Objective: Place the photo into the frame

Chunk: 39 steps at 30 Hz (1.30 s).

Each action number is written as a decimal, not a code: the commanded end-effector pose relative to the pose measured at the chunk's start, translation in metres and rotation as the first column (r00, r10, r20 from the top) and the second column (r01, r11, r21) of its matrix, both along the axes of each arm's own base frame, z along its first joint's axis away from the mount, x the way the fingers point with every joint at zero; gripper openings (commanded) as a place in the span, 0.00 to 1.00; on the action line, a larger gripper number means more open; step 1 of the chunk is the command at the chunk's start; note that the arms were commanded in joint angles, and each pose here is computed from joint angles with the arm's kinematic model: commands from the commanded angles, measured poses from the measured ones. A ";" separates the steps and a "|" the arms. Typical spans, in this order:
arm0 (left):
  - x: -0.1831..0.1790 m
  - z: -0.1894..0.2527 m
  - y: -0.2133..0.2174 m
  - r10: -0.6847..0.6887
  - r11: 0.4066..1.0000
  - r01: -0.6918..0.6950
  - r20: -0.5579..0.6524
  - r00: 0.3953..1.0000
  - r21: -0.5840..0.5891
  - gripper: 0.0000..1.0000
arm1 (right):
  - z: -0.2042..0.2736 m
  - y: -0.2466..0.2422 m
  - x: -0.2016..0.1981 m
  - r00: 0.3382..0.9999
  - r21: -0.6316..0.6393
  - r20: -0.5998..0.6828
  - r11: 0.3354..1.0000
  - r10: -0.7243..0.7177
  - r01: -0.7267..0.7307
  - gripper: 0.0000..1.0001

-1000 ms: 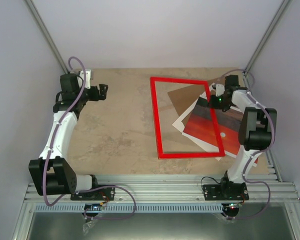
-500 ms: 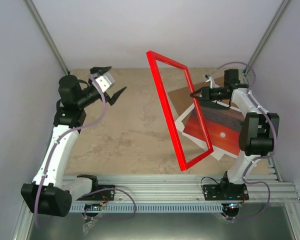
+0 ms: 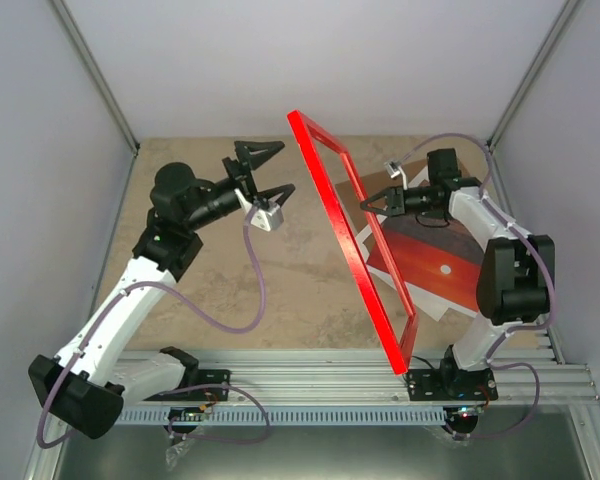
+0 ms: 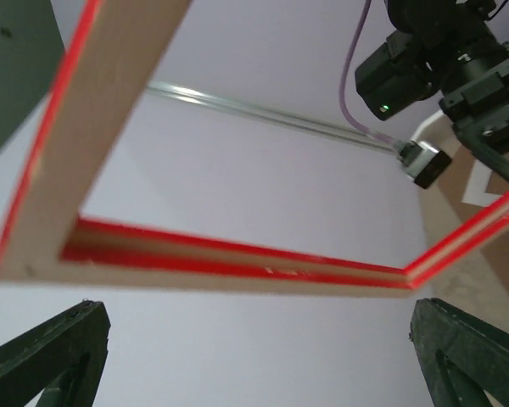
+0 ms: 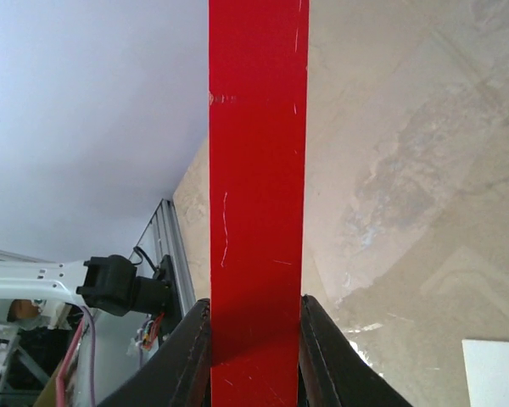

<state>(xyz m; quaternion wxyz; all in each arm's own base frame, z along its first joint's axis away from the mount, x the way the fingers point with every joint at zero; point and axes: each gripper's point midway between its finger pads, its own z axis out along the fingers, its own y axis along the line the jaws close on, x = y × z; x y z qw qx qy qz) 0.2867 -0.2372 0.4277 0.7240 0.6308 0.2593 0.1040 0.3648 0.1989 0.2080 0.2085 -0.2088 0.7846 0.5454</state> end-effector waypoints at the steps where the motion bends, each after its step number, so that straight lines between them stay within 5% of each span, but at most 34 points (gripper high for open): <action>1: -0.014 0.022 -0.007 0.020 0.999 -0.029 0.279 0.960 0.028 0.99 | 0.003 0.006 -0.011 0.996 0.058 -0.091 0.998 0.022 -0.017 0.00; 8: -0.027 0.036 -0.029 0.051 0.999 -0.052 0.383 0.922 -0.009 0.99 | -0.022 0.006 -0.014 0.982 0.049 -0.187 0.999 0.016 -0.007 0.01; 17: -0.030 0.027 -0.054 0.008 0.995 -0.054 0.482 0.876 0.082 0.96 | -0.037 0.014 -0.024 0.971 0.028 -0.237 0.999 0.040 -0.035 0.00; 29: -0.029 0.003 -0.067 -0.048 0.975 -0.097 0.614 0.788 0.201 0.60 | -0.049 0.015 -0.039 0.946 0.048 -0.320 0.998 0.059 -0.046 0.01; 39: -0.027 0.002 -0.071 -0.058 0.970 -0.105 0.626 0.777 0.220 0.37 | -0.053 0.022 -0.046 0.938 0.043 -0.335 0.996 0.085 -0.075 0.00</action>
